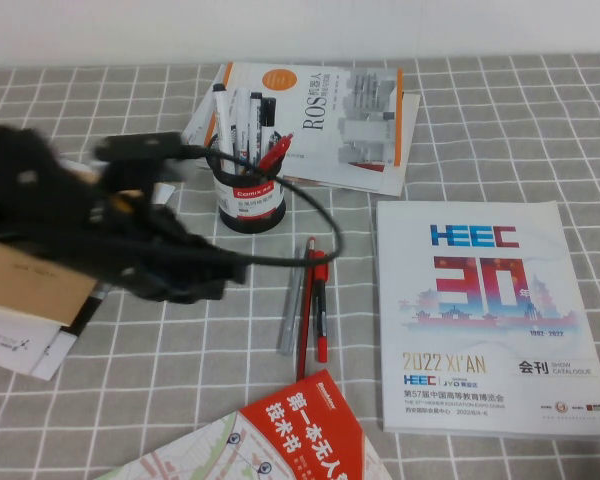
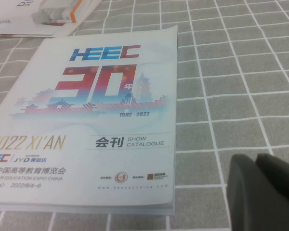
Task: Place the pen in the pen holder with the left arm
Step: Pick up the pen on the table
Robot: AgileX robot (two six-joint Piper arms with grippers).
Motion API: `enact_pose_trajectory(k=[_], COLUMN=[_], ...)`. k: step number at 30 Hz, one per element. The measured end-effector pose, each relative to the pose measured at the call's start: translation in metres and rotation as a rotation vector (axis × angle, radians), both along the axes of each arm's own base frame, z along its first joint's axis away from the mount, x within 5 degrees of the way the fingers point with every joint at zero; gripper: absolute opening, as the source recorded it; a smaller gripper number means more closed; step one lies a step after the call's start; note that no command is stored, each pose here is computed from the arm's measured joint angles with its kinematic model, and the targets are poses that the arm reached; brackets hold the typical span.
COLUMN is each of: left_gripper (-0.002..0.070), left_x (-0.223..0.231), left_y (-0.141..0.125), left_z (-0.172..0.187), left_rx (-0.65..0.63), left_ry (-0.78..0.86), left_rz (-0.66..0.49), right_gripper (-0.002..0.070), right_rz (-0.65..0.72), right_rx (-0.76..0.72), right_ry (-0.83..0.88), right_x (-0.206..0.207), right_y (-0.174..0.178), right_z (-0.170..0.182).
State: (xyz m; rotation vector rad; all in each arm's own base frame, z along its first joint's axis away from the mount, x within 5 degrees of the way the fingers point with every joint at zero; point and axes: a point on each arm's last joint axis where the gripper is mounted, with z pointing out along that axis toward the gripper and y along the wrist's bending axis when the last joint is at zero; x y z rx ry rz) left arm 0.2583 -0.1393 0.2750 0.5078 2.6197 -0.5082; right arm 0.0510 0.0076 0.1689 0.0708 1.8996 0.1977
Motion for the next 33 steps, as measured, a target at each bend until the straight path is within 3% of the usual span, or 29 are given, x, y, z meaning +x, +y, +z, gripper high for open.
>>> enact_pose_trajectory(k=[10,22,25,30,33], left_gripper=[0.0000,0.0011,0.0074,0.0262,0.0307], left_x=[0.044,0.070,0.076,0.089,0.095], left_y=[-0.075,-0.104,-0.104,-0.097,-0.096], left_z=[-0.028,-0.043,-0.053,-0.070,-0.077], left_rx=[0.109,0.209,0.233,0.254,0.268], left_ry=[0.096,0.113,0.141,0.196,0.195], left_rz=[-0.125,-0.166,-0.182,-0.146,-0.116], right_gripper=[-0.0013,-0.0013,-0.0013,-0.0013,-0.0013], right_rz=[0.000,0.000,0.000,0.000,0.000], right_rx=[0.000,0.000,0.000,0.000,0.000], right_ry=[0.000,0.000,0.000,0.000,0.000], right_x=[0.000,0.000,0.000,0.000,0.000], right_y=[0.000,0.000,0.000,0.000,0.000], right_z=[0.000,0.000,0.000,0.000,0.000])
